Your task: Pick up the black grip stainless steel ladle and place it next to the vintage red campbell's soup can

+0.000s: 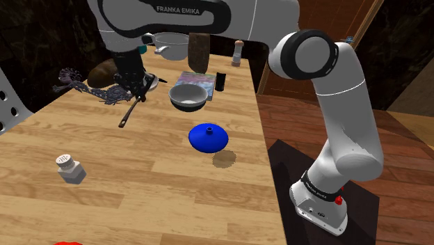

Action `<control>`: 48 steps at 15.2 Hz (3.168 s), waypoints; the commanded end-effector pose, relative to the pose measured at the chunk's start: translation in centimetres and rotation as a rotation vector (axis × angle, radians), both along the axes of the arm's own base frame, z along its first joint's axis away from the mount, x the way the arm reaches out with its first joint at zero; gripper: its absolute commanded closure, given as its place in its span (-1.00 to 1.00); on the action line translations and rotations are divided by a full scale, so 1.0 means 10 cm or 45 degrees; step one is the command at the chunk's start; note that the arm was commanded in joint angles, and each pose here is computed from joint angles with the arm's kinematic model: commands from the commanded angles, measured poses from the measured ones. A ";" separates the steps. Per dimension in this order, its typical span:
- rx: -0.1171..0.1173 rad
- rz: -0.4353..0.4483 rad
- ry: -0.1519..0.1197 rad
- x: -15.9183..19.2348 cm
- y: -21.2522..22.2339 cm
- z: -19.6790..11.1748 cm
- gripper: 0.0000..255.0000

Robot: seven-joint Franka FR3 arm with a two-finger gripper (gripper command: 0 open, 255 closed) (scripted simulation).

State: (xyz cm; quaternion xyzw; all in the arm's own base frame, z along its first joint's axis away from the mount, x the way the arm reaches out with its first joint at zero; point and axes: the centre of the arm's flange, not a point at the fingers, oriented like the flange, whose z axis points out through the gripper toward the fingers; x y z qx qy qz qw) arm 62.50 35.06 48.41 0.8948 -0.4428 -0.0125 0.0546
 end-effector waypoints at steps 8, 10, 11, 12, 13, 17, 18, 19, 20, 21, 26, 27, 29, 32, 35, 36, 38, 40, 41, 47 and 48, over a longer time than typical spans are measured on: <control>0.000 0.000 0.001 -0.02 -0.13 0.43 1.00; 0.000 0.000 0.001 -0.07 -0.39 0.43 1.00; 0.000 0.000 0.001 -0.09 -0.52 0.43 1.00; 0.000 0.000 0.001 -0.11 -0.65 0.43 1.00; 0.000 0.000 0.001 -0.13 -0.78 0.43 1.00; 0.000 0.000 0.001 -0.22 -1.30 0.44 1.00; 0.000 0.000 0.001 -0.24 -1.43 0.44 1.00; 0.000 0.000 0.001 -0.27 -1.56 0.44 1.00; 0.000 0.000 0.001 -0.29 -1.69 0.44 1.00; 0.000 0.000 0.001 -0.31 -1.82 0.44 1.00; 0.000 0.000 0.001 -0.42 -2.47 0.44 1.00; 0.000 0.000 0.001 -0.45 -2.60 0.44 1.00; 0.000 0.000 0.001 -0.49 -2.86 0.44 1.00; 0.000 0.000 0.001 -0.56 -3.25 0.44 1.00; 0.000 0.000 0.001 -0.62 -3.64 0.44 1.00; 0.000 0.000 0.001 -0.63 -3.66 0.44 1.00; 0.000 0.000 0.001 -0.63 -3.66 0.33 1.00; 0.000 0.000 0.001 -0.63 -3.66 0.23 1.00; 0.000 0.000 0.001 -0.63 -3.66 0.18 1.00; 0.000 0.000 0.001 -0.63 -3.66 -0.14 1.00; 0.000 0.000 0.001 -0.63 -3.66 -0.19 1.00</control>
